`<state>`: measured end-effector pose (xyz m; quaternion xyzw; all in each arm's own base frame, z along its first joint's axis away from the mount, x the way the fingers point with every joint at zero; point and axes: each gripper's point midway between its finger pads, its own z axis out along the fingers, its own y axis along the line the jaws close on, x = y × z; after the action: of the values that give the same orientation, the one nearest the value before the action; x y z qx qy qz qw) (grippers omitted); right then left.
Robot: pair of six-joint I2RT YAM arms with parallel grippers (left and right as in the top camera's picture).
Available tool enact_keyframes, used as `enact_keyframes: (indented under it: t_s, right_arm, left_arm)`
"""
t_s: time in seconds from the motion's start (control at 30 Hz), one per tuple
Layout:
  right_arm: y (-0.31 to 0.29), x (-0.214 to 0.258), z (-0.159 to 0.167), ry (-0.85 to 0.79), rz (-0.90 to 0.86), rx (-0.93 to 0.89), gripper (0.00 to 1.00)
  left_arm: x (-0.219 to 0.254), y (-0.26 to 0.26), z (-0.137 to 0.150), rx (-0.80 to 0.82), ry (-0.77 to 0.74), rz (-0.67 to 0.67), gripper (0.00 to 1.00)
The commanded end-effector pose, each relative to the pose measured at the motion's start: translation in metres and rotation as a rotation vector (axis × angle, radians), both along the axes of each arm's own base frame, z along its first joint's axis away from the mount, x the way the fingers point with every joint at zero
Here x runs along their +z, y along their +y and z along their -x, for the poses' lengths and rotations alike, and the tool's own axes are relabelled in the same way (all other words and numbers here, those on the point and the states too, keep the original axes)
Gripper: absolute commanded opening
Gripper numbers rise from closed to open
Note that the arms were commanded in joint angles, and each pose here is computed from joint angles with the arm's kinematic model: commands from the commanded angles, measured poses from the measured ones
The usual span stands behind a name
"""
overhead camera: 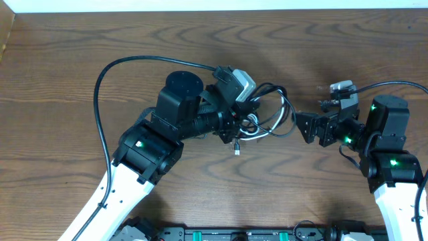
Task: Untangle cables
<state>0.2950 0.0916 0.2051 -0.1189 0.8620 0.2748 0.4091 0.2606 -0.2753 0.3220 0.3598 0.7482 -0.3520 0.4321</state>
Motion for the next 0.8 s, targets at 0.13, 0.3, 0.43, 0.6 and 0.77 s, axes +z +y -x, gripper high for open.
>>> enact_keyframes:
  t_s: [0.13,0.3,0.43,0.6,0.77]
  right_arm:
    - [0.022,0.028,0.008,-0.073,-0.108,0.131,0.92]
    - [0.027,0.043,0.015,-0.124,-0.131,0.168,0.93]
    - [0.028,0.052,0.020,-0.155,-0.132,0.177,0.95]
    - [0.033,0.062,0.029,-0.181,-0.153,0.207,0.98]
    - [0.034,0.064,0.030,-0.177,-0.167,0.207,0.99]
  left_arm:
    - [0.009,0.009,-0.008,0.068,-0.039,-0.019,0.07]
    - [0.004,0.013,-0.012,0.103,-0.035,-0.043,0.08]
    - [0.002,0.018,-0.016,0.135,-0.036,-0.061,0.08]
    - [0.001,0.019,-0.018,0.154,-0.030,-0.062,0.07]
    - [0.001,0.019,-0.018,0.158,-0.011,-0.050,0.08]
